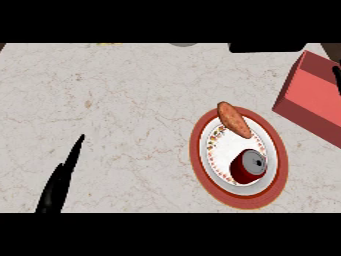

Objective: Pick the can from the plate and place it in the cardboard box

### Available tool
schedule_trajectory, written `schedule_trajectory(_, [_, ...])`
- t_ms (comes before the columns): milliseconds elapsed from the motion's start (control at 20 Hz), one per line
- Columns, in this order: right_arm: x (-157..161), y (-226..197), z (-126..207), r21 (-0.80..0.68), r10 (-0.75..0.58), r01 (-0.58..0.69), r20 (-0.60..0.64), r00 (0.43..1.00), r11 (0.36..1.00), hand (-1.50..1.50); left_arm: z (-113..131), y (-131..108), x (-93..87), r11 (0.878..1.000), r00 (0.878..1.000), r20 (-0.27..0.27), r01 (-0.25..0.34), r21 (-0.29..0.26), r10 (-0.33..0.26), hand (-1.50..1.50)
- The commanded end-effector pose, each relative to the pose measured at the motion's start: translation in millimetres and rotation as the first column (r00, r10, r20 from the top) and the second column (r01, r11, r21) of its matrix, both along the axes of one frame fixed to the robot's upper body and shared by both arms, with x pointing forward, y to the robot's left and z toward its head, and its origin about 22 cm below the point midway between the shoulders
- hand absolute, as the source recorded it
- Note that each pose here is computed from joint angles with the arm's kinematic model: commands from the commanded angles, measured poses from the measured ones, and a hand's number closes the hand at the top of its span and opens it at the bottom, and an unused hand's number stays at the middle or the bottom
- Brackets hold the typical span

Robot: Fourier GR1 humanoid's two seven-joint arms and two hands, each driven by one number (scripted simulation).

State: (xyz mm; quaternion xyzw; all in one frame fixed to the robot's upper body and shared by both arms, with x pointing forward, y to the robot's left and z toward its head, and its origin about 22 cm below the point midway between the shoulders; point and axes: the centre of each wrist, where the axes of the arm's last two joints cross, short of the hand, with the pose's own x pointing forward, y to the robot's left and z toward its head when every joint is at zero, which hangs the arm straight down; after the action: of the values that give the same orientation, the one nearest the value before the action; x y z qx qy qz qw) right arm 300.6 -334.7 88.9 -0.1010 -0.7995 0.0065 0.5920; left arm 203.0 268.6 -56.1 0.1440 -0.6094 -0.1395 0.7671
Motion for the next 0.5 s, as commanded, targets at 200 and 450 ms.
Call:
schedule_trajectory(200, [-23.9,-2.1,86.6,-0.144,-0.123,0.145,0.15,0.981,0.979,-1.5,85.4,17.8,32.2,0.989,0.94,0.306,0.135,0.067,-0.149,0.0])
schedule_trajectory(450, [-62.7,-14.2,84.0,-0.436,-0.242,0.214,-0.01,0.97,0.874,-1.5,112.6,10.4,47.8,0.969,0.909,0.342,0.244,0.02,-0.236,0.0])
